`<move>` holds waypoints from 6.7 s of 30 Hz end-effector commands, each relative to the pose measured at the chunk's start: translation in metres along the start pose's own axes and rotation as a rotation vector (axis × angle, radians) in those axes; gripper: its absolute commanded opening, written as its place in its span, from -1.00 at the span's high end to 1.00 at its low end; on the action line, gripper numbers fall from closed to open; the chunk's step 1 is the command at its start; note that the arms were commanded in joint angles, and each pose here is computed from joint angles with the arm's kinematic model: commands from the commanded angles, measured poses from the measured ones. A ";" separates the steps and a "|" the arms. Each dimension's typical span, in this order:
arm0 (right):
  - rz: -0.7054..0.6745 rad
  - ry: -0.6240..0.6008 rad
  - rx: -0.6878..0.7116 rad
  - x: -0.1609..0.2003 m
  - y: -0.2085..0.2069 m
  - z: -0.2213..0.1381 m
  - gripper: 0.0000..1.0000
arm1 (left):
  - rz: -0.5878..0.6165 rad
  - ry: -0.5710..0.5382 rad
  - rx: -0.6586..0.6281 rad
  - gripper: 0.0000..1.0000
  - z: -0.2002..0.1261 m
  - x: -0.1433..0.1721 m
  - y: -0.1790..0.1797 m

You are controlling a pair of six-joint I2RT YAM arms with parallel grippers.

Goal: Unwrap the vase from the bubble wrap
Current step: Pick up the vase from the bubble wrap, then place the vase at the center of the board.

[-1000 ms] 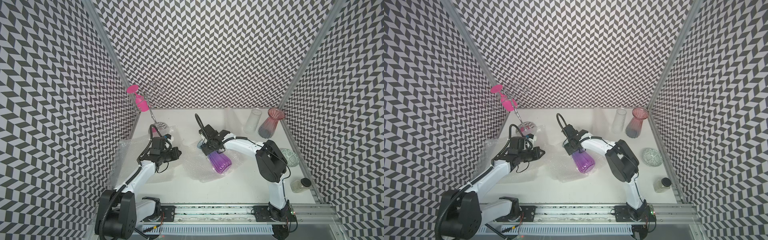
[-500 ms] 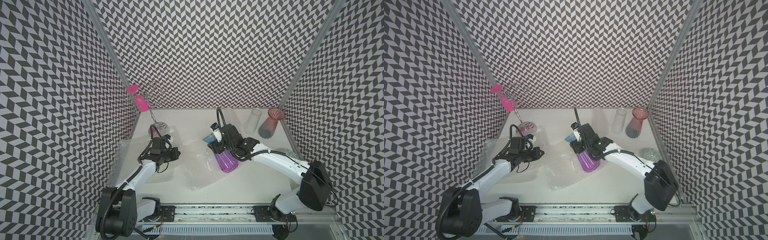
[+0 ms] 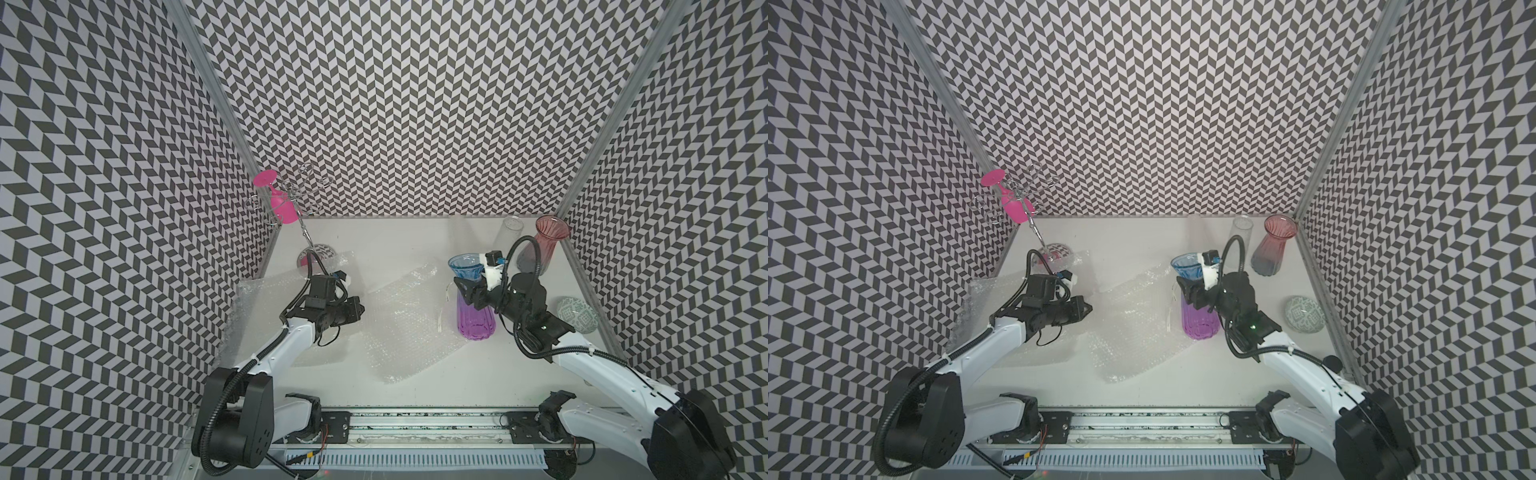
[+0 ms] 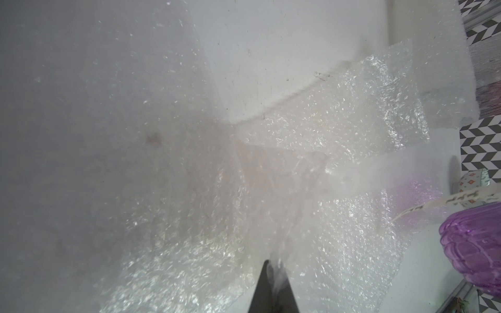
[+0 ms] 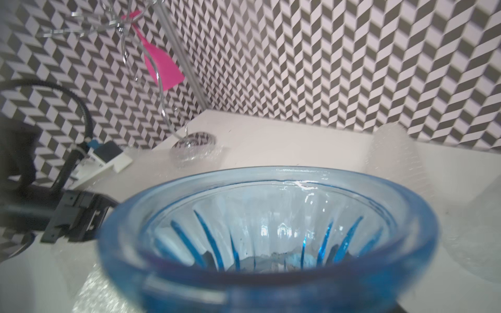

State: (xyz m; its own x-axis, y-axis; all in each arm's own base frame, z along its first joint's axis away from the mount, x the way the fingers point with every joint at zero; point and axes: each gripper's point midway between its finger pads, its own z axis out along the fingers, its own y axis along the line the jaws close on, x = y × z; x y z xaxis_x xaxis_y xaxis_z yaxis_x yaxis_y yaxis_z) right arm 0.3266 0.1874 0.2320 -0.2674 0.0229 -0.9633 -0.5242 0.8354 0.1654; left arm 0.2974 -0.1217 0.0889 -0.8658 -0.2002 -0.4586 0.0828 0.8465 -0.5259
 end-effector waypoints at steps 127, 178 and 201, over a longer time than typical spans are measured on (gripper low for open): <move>-0.134 -0.158 0.455 0.027 -0.160 -0.056 -0.99 | 0.092 -0.059 0.062 1.00 0.002 0.001 -0.041; -0.091 0.064 -0.158 -0.046 0.060 -0.118 -0.98 | 0.118 -0.265 -0.641 1.00 -0.159 -0.118 0.057; -0.175 0.067 -0.225 -0.073 0.082 -0.110 -0.99 | -0.009 -0.287 -1.069 1.00 -0.220 -0.123 0.162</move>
State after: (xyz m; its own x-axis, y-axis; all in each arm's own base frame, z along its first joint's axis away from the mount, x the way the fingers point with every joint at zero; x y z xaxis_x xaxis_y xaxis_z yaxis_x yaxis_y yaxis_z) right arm 0.2164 0.1891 0.3238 -0.2611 -0.1814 -0.9481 -0.7116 0.6998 0.0621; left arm 0.3186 0.1328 0.2095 -0.7466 -0.1602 -0.6457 -0.4579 0.8277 0.3242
